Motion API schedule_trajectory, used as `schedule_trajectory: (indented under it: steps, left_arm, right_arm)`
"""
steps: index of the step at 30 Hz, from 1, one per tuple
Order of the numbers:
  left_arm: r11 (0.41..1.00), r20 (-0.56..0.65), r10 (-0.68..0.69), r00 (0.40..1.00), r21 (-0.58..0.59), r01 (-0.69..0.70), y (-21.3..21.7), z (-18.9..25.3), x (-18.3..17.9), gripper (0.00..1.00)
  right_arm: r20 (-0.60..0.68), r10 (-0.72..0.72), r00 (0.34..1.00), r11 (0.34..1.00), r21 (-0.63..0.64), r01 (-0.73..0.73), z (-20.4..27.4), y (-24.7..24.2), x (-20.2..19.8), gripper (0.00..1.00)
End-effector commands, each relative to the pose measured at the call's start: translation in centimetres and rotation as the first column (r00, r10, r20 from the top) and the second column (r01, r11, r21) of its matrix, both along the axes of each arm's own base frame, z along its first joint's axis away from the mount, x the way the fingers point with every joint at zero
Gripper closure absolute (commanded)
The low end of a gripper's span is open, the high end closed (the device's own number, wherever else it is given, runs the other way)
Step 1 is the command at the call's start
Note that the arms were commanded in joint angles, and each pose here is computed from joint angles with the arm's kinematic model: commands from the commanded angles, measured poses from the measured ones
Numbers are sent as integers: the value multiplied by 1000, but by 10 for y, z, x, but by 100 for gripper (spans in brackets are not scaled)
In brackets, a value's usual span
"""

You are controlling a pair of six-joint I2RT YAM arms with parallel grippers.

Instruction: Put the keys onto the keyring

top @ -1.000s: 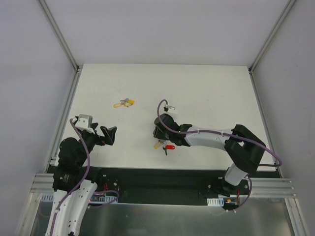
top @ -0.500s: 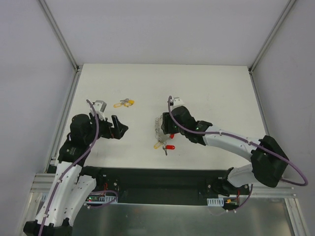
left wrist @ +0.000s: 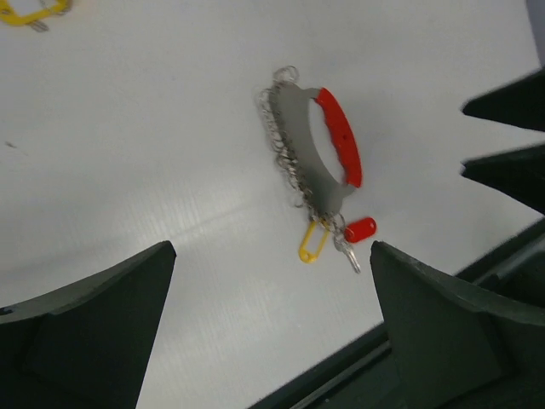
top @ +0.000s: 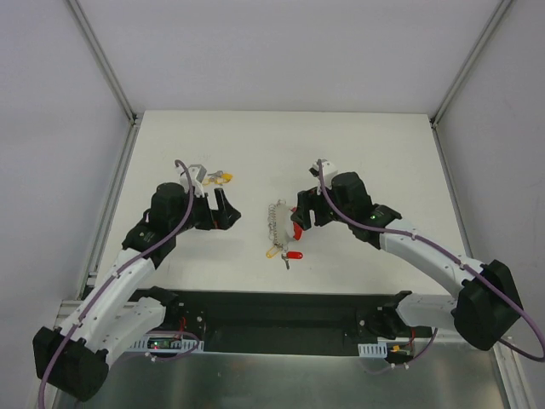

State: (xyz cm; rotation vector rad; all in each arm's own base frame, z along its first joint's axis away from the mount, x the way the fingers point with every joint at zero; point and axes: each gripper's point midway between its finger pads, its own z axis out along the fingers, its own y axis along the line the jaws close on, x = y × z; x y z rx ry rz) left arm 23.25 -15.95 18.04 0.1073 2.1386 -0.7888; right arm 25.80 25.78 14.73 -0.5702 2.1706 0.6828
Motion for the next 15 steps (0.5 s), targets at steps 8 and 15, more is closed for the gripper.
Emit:
schedule_trajectory:
  steps: [8,15]
  left_arm:
    - [902,4,359,933,254,-348,29,-17,129,17]
    - [846,-59,431,900,374,-381,27,-59,186,47]
  right_arm:
    - [85,25,996,1000,12,-26,28,-13,-9,17]
    - [124,-40,991,999,-5,40,23,-25,-3,4]
